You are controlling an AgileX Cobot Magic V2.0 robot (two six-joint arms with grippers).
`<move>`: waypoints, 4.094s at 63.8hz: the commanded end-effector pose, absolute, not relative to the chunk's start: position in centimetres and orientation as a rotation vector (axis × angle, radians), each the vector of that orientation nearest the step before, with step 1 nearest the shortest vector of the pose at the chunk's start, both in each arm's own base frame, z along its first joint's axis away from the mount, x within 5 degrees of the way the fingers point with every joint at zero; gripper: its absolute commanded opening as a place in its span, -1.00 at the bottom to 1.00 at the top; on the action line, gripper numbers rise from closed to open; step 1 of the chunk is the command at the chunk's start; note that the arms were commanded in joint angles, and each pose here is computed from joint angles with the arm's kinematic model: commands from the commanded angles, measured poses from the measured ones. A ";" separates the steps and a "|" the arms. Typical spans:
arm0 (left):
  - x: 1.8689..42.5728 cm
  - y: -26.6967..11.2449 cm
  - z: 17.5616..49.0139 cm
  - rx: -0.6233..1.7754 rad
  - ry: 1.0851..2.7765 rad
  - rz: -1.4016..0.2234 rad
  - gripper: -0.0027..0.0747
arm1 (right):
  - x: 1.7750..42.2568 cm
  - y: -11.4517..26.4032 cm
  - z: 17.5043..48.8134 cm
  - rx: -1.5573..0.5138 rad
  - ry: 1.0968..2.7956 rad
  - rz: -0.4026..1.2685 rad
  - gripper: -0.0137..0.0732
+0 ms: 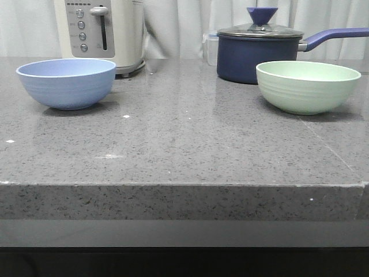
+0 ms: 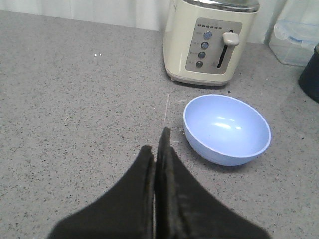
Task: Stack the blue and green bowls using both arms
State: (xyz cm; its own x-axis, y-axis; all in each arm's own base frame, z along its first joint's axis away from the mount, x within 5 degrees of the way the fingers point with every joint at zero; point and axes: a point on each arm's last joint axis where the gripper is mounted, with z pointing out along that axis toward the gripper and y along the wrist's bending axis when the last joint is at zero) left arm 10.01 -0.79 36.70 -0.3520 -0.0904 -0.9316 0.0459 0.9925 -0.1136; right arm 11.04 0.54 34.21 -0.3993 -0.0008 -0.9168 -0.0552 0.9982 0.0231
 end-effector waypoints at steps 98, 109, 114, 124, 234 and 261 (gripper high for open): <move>10.9 -3.8 37.7 0.270 1.876 -0.275 0.29 | 32.3 -0.1 35.7 0.023 2.485 0.448 0.64; 10.9 -3.8 37.7 0.270 1.876 -0.275 0.29 | 34.7 -0.4 33.1 0.048 2.525 0.462 0.60; 10.9 -3.8 37.7 0.270 1.876 -0.275 0.29 | 35.6 -0.5 31.9 0.069 2.541 0.472 0.46; 10.9 -3.8 37.7 0.270 1.876 -0.275 0.29 | 36.4 -0.6 30.9 0.086 2.553 0.475 0.26; 11.0 -3.8 37.8 0.268 1.868 -0.275 0.29 | 38.6 17.1 34.8 -0.477 2.506 0.267 -0.81; 11.0 -3.8 37.9 0.264 1.851 -0.276 0.29 | 39.6 17.7 33.7 -0.483 2.546 0.278 -0.56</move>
